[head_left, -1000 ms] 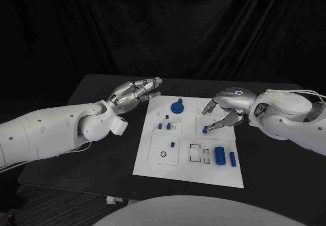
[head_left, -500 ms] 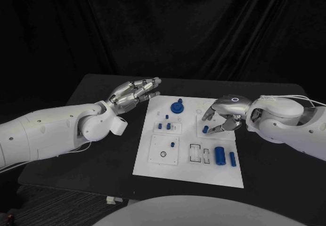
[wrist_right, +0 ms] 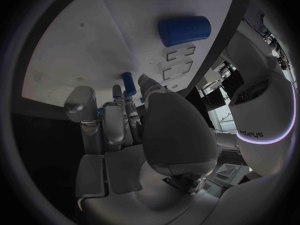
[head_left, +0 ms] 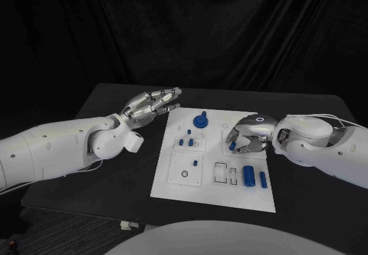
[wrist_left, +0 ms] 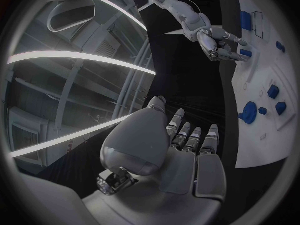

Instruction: Assemble the parts on the task board

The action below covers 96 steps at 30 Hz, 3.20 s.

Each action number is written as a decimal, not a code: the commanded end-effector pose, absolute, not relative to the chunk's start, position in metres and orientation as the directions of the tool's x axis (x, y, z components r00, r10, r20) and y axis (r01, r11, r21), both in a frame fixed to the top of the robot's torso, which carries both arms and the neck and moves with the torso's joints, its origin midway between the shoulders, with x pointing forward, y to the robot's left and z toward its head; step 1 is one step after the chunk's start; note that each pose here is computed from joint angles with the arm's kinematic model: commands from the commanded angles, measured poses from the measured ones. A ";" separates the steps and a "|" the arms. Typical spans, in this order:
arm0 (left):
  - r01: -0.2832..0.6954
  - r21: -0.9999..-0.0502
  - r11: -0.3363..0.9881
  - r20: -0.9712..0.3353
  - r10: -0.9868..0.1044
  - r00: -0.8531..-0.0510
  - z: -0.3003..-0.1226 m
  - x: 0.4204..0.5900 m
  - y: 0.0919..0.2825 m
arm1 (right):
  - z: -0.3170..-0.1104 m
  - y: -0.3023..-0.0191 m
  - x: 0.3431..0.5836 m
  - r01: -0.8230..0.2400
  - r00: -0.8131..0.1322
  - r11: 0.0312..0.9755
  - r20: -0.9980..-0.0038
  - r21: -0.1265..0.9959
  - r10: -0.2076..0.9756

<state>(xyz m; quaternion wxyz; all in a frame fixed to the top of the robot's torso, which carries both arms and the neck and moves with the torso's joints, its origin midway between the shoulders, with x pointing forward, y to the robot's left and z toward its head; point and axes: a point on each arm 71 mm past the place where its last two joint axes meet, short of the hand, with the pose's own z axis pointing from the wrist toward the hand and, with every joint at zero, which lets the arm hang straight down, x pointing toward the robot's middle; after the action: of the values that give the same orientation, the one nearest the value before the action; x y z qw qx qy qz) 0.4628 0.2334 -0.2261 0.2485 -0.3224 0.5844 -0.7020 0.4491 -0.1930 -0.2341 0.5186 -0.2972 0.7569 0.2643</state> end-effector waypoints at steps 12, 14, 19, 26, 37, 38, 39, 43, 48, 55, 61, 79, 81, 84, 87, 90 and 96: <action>-0.026 -0.979 -0.204 0.168 -0.720 -0.673 -0.226 0.462 0.234 | -0.239 -0.194 0.448 -0.727 -0.270 0.680 -0.950 0.095 -0.156; -0.027 -0.979 -0.204 0.169 -0.719 -0.674 -0.226 0.462 0.234 | -0.238 -0.195 0.448 -0.726 -0.266 0.681 -0.952 0.094 -0.152; -0.030 -0.978 -0.204 0.170 -0.717 -0.676 -0.227 0.462 0.234 | -0.237 -0.195 0.447 -0.727 -0.253 0.681 -0.957 0.093 -0.139; -0.036 -0.978 -0.204 0.174 -0.712 -0.680 -0.227 0.461 0.232 | -0.234 -0.194 0.447 -0.731 -0.223 0.676 -0.968 0.092 -0.110; -0.042 -0.978 -0.202 0.176 -0.710 -0.682 -0.228 0.461 0.231 | -0.225 -0.197 0.443 -0.727 -0.162 0.681 -0.986 0.087 -0.047; -0.042 -0.979 -0.202 0.176 -0.710 -0.682 -0.228 0.461 0.231 | -0.225 -0.197 0.442 -0.726 -0.161 0.682 -0.986 0.087 -0.045; -0.043 -0.979 -0.201 0.176 -0.710 -0.682 -0.228 0.461 0.231 | -0.224 -0.196 0.441 -0.725 -0.160 0.683 -0.986 0.088 -0.043; -0.043 -0.979 -0.199 0.175 -0.712 -0.680 -0.229 0.462 0.232 | -0.217 -0.194 0.439 -0.727 -0.156 0.681 -0.987 0.087 -0.040; -0.042 -0.980 -0.197 0.173 -0.716 -0.676 -0.229 0.462 0.233 | -0.200 -0.185 0.435 -0.729 -0.155 0.681 -0.987 0.077 -0.053; -0.036 -0.980 -0.197 0.170 -0.721 -0.672 -0.230 0.463 0.233 | -0.177 -0.144 0.419 -0.767 -0.157 0.637 -0.985 0.073 -0.075; -0.025 -0.980 -0.199 0.165 -0.729 -0.665 -0.230 0.463 0.234 | -0.175 -0.095 0.405 -0.827 -0.161 0.557 -0.980 0.068 -0.119; 0.056 -0.978 -0.202 0.127 -0.785 -0.607 -0.225 0.462 0.247 | -0.205 -0.022 0.393 -0.880 -0.208 0.462 -0.962 0.106 -0.176; 0.063 -0.978 -0.201 0.123 -0.789 -0.602 -0.225 0.462 0.247 | -0.208 -0.021 0.392 -0.880 -0.215 0.462 -0.961 0.112 -0.175; 0.071 -0.977 -0.201 0.120 -0.793 -0.598 -0.225 0.462 0.247 | -0.212 -0.020 0.391 -0.878 -0.221 0.464 -0.960 0.118 -0.174; 0.076 -0.977 -0.202 0.118 -0.795 -0.595 -0.225 0.462 0.247 | -0.213 -0.021 0.391 -0.877 -0.225 0.465 -0.959 0.122 -0.174; 0.077 -0.976 -0.202 0.118 -0.795 -0.595 -0.225 0.462 0.247 | -0.215 -0.022 0.390 -0.876 -0.229 0.466 -0.958 0.125 -0.174; 0.071 -0.976 -0.204 0.122 -0.791 -0.600 -0.225 0.462 0.246 | -0.219 -0.026 0.387 -0.875 -0.242 0.465 -0.955 0.137 -0.174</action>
<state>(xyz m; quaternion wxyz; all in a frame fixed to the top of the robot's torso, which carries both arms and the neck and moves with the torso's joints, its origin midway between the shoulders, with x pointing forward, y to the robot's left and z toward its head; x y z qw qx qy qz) 0.4626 0.2463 -0.2275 0.3003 -0.3319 0.5646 -0.6934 0.3873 -0.0255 -0.2176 0.4872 -0.3741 0.6993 0.3655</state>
